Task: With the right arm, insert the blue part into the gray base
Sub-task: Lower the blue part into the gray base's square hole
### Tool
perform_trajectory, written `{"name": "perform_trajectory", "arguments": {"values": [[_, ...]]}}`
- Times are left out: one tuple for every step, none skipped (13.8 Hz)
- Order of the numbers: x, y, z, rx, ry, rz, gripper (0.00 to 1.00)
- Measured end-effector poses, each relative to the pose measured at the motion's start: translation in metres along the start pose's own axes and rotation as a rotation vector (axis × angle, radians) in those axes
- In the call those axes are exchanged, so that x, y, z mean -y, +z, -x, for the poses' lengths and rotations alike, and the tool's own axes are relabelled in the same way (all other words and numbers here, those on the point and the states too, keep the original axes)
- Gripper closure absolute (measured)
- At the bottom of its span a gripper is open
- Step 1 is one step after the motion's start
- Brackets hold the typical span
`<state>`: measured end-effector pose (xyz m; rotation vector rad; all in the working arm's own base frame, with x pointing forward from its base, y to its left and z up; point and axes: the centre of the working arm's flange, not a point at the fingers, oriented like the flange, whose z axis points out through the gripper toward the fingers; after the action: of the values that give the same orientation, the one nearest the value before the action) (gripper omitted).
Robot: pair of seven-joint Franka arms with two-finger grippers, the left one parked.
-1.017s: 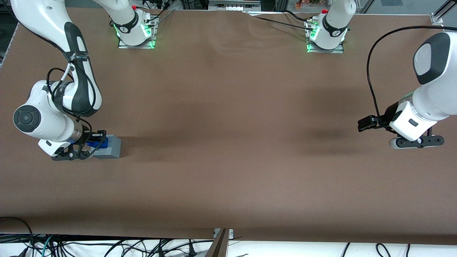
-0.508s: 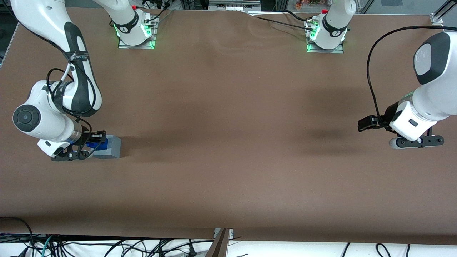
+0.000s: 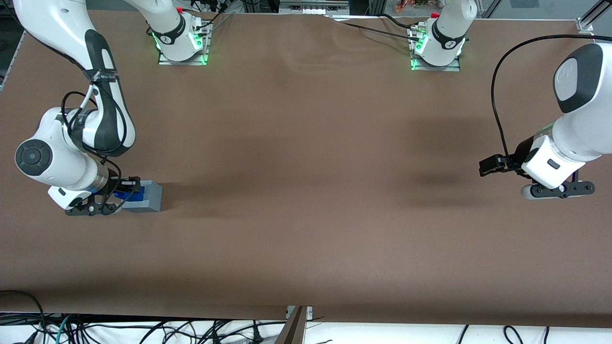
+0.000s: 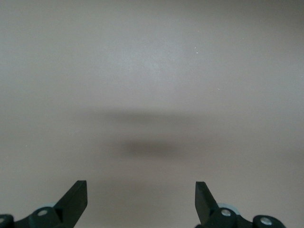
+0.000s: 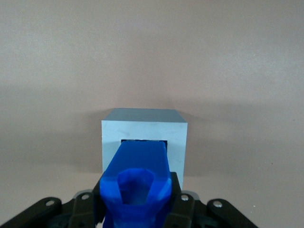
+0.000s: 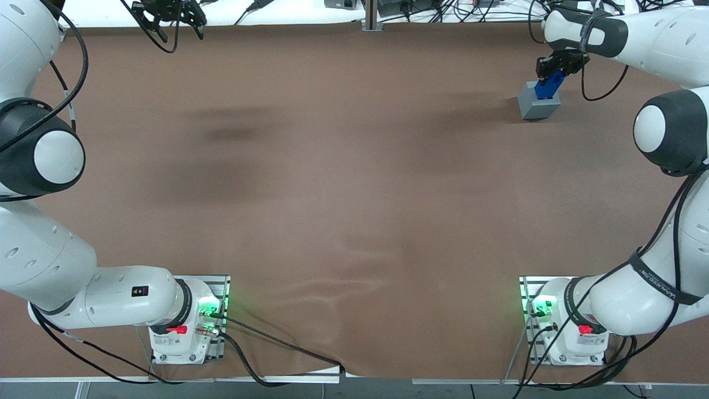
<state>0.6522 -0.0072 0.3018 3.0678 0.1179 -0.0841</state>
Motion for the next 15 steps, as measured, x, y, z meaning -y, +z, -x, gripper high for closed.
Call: {"name": "perform_trajectory", "arguments": {"values": [[0.0, 0.001, 0.0, 0.001, 0.003, 0.0, 0.5], [0.0, 0.002, 0.0, 0.003, 0.005, 0.0, 0.5], [0.0, 0.004, 0.0, 0.006, 0.006, 0.001, 0.5], [0.0, 0.006, 0.0, 0.009, 0.006, 0.001, 0.5], [0.0, 0.008, 0.0, 0.012, 0.006, 0.002, 0.5], [0.0, 0.009, 0.0, 0.014, 0.006, 0.002, 0.5], [-0.001, 0.01, 0.0, 0.015, 0.007, 0.003, 0.5], [-0.001, 0.011, 0.0, 0.017, 0.007, 0.003, 0.5], [-0.001, 0.012, 0.0, 0.018, 0.007, 0.003, 0.5], [-0.001, 0.013, 0.0, 0.018, 0.007, 0.004, 0.5], [-0.001, 0.013, 0.0, 0.018, 0.007, 0.004, 0.5], [-0.001, 0.014, 0.0, 0.018, 0.007, 0.004, 0.5], [-0.001, 0.014, 0.0, 0.018, 0.008, 0.004, 0.49], [-0.001, 0.014, 0.0, 0.017, 0.008, 0.004, 0.49], [0.0, 0.013, 0.0, 0.017, 0.008, 0.004, 0.49]]}}
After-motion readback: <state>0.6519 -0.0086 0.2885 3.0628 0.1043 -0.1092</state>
